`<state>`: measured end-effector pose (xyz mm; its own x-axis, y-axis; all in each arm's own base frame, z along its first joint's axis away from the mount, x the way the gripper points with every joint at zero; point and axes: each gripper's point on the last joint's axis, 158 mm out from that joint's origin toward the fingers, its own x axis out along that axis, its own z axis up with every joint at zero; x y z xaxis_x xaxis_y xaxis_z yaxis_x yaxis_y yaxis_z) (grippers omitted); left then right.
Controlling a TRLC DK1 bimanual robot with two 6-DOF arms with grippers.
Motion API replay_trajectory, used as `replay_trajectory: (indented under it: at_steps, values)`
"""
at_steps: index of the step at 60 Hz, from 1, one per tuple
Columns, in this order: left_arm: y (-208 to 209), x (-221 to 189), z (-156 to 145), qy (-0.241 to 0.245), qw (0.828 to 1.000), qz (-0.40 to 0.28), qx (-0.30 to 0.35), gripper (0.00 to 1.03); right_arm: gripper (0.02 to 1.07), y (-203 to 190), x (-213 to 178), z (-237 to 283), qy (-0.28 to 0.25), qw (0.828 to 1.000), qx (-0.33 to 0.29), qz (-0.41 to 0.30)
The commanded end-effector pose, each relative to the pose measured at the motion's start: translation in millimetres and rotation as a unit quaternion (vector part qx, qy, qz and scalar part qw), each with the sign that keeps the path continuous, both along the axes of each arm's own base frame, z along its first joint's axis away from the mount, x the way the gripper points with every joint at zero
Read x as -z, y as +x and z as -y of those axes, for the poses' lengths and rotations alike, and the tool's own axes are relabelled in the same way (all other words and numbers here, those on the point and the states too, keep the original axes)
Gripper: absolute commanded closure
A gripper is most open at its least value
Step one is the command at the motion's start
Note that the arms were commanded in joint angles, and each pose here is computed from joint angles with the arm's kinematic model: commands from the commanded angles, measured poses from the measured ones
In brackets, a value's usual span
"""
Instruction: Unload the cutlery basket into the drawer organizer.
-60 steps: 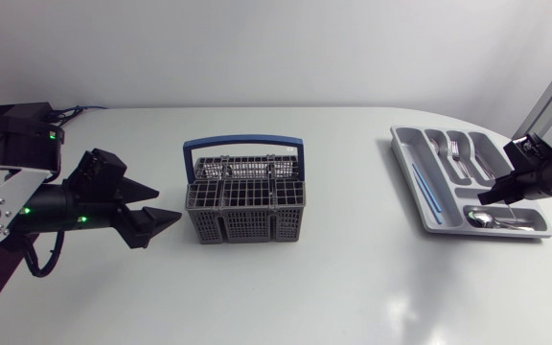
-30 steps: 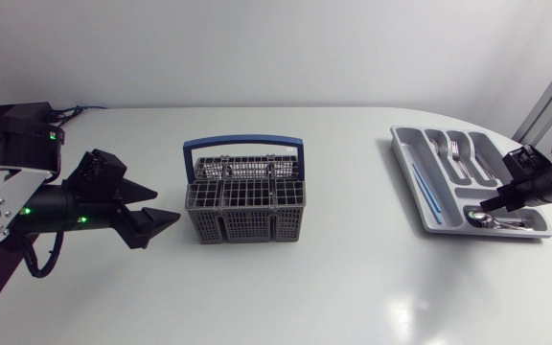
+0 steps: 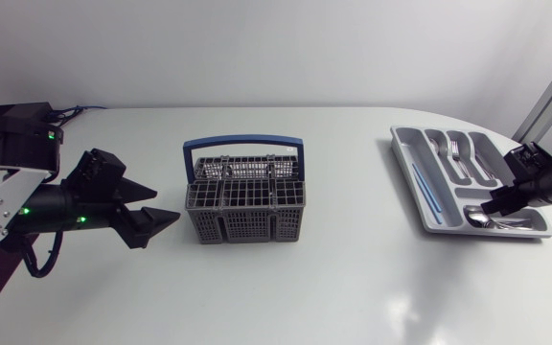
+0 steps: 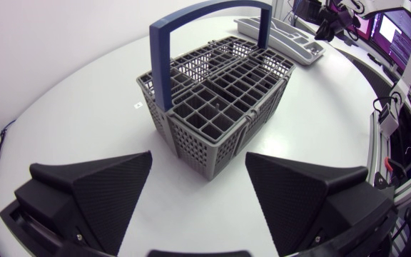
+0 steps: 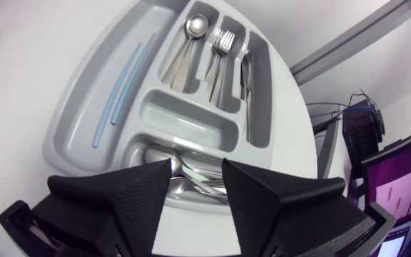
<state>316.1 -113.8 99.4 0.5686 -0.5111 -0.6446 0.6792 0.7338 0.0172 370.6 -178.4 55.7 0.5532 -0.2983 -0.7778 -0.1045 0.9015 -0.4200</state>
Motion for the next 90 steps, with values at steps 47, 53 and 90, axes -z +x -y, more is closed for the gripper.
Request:
replay_trajectory:
  at_steps: [47,53,90]
  values:
    - [0,11,-5,0.011,1.000,-0.008,-0.013,0.12,0.44,-39,-71,-247,0.161,0.963,-0.203,0.072]
    - [0,11,-6,0.015,1.000,-0.008,-0.016,0.12,0.44,-48,-76,-270,0.193,0.951,-0.231,0.075]
    - [-9,-14,-9,0.009,0.999,0.029,-0.023,0.06,0.07,-85,-71,-339,0.261,0.911,-0.314,0.048]
